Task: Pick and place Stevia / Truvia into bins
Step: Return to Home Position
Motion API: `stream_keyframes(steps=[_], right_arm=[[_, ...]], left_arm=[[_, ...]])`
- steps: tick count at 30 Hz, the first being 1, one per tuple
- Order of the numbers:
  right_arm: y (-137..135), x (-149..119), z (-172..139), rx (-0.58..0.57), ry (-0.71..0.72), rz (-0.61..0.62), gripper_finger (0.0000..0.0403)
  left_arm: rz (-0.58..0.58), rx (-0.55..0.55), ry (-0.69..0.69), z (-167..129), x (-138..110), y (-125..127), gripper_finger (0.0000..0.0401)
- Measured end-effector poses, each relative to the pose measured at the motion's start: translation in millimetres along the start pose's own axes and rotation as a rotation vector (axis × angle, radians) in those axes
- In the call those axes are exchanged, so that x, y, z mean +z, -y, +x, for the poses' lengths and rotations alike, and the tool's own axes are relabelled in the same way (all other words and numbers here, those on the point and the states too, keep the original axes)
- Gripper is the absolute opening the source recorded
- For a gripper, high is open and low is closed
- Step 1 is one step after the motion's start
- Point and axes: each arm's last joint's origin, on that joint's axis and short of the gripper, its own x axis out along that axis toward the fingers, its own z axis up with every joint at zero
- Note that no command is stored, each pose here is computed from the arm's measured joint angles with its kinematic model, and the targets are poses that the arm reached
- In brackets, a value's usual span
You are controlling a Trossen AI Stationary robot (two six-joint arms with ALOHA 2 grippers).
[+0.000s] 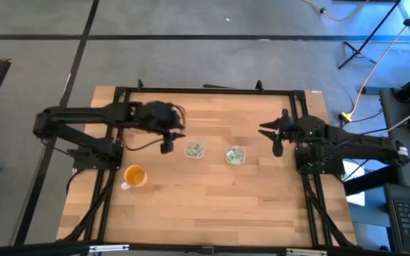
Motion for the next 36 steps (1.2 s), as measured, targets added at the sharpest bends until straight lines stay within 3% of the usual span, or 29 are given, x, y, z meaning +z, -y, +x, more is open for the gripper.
stream_keyframes(steps=[5,12,16,28,36], right_arm=[[6.6,2.2,-7.9,-0.037,0.038,0.014,0.0116],[8.9,6.9,-26.9,-0.043,0.145,0.027,0.0116],[9.3,8.7,-35.0,-0.04,0.194,0.031,0.0116],[10.3,-2.3,-46.2,-0.037,0.287,0.049,0.0116],[10.6,-22.3,-41.0,-0.03,0.324,0.094,0.0116]], left_arm=[[-0.011,-0.049,0.259,-32.5,-9.2,-10.6,0.0137],[-0.114,-0.006,0.449,-60.5,-61.8,-24.3,0.0137],[-0.118,0.012,0.563,-72.6,-84.8,-24.1,0.0135],[-0.145,0.02,0.791,-100.3,-146.9,-16.1,0.0136],[-0.21,0.169,0.835,-92.4,-173.1,-17.5,0.0136]])
